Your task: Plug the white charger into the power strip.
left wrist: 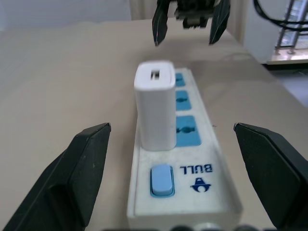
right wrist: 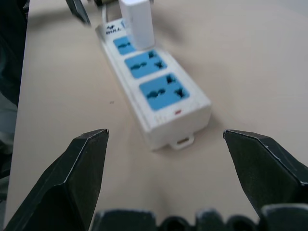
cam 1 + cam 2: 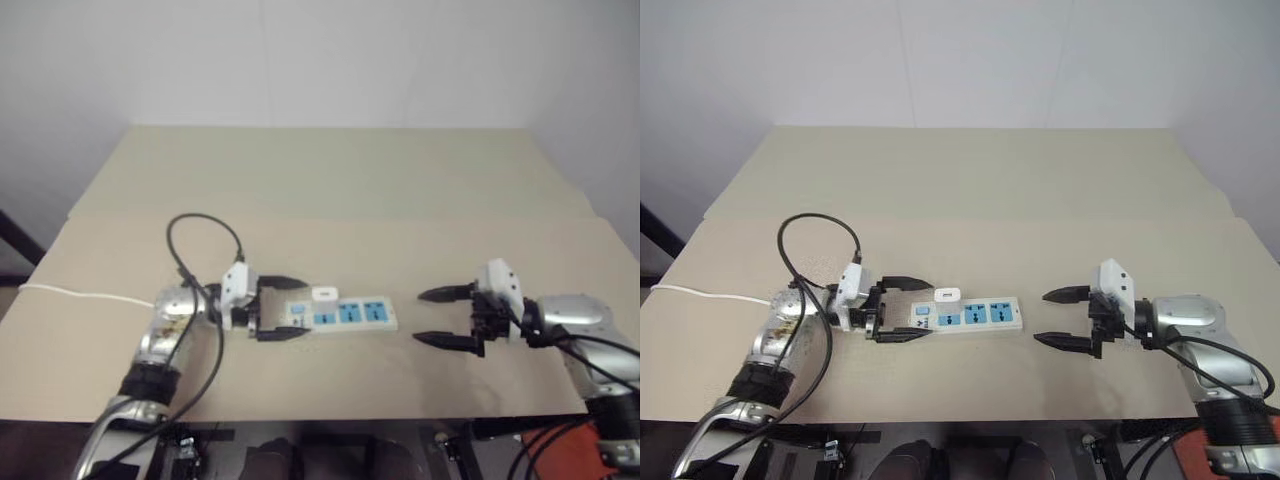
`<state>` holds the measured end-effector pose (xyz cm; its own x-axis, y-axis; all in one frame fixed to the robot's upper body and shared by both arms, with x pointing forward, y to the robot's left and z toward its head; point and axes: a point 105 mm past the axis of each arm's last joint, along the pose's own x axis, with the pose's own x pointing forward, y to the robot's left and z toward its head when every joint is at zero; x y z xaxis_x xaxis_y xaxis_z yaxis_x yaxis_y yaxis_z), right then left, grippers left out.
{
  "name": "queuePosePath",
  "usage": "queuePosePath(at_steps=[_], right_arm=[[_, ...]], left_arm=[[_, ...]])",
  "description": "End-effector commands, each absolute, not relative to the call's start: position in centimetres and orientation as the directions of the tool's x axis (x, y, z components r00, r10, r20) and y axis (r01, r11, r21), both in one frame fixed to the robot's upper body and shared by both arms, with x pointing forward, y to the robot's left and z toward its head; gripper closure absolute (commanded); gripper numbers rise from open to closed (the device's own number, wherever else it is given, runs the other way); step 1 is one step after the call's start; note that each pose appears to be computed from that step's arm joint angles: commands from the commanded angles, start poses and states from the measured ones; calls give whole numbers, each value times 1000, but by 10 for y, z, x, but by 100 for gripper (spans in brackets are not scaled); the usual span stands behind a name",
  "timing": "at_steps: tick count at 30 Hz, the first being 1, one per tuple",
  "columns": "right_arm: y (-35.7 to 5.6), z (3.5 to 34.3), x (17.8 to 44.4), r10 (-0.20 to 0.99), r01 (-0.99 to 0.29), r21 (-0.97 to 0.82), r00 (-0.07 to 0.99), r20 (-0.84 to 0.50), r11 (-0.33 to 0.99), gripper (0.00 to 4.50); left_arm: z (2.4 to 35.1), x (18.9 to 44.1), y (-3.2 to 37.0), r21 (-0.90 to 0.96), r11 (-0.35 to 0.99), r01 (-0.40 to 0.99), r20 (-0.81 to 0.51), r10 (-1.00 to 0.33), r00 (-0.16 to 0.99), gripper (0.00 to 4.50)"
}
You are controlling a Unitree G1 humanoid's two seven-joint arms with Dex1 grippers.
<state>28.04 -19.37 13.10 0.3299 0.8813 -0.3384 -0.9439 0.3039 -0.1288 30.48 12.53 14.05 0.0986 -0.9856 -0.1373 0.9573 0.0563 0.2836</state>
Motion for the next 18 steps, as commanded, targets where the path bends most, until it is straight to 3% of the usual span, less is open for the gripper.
queuePosePath(at_steps=[1,4,11,18], right_arm=[[-203,155,276,876,-929,-186,365,-316,320,0],[-214,161,272,847,-916,-184,400,-349,357,0],[-261,176,250,765,-882,-281,468,-442,378,0],[-287,194,244,721,-866,-323,498,-482,382,0]], left_arm=[[171,295,147,311,-28,950,-214,-976,41,5],[175,291,173,323,-51,945,-320,-946,58,5],[182,291,214,333,8,943,-400,-904,149,5],[181,283,209,344,8,939,-354,-925,138,5]])
